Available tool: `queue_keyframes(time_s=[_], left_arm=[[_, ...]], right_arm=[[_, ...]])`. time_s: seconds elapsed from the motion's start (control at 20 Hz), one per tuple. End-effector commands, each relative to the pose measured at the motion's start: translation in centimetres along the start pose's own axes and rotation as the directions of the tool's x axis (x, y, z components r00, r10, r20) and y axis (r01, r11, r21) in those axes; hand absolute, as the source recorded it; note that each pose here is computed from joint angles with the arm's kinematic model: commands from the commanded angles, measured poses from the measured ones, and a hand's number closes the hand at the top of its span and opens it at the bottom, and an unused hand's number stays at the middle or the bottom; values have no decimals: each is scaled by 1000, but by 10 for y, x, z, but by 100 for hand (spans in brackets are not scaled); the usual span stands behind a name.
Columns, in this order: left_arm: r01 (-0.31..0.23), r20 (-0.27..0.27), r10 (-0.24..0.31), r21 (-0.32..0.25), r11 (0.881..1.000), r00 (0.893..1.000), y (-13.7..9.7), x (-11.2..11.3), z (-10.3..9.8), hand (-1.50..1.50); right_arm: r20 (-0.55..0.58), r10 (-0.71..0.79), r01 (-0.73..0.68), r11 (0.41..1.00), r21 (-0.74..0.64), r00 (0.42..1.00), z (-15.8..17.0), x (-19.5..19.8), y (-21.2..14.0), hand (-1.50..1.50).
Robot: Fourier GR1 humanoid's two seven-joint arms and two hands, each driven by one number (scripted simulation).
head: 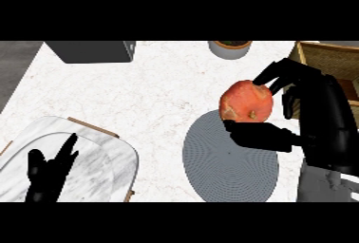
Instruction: Pick the squash from the placemat and place it in the basket
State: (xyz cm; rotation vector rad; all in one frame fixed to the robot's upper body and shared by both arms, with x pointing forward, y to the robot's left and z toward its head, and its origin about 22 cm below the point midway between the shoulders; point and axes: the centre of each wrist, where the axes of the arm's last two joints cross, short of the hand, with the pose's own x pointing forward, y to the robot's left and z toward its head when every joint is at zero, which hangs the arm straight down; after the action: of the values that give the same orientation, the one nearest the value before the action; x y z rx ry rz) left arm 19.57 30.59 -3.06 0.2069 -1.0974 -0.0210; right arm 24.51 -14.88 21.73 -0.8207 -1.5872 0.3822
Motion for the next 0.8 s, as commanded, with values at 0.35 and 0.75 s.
queue_keyframes(time_s=[0.35,0.75], left_arm=[[-13,-91,10,-36,999,996,3,-20,0,0],[-9,-72,5,-52,999,997,-15,-30,0,0]], right_arm=[[-92,-90,61,958,-280,992,-44,28,-126,150],[-172,-63,10,956,-293,983,-92,17,-187,150]])
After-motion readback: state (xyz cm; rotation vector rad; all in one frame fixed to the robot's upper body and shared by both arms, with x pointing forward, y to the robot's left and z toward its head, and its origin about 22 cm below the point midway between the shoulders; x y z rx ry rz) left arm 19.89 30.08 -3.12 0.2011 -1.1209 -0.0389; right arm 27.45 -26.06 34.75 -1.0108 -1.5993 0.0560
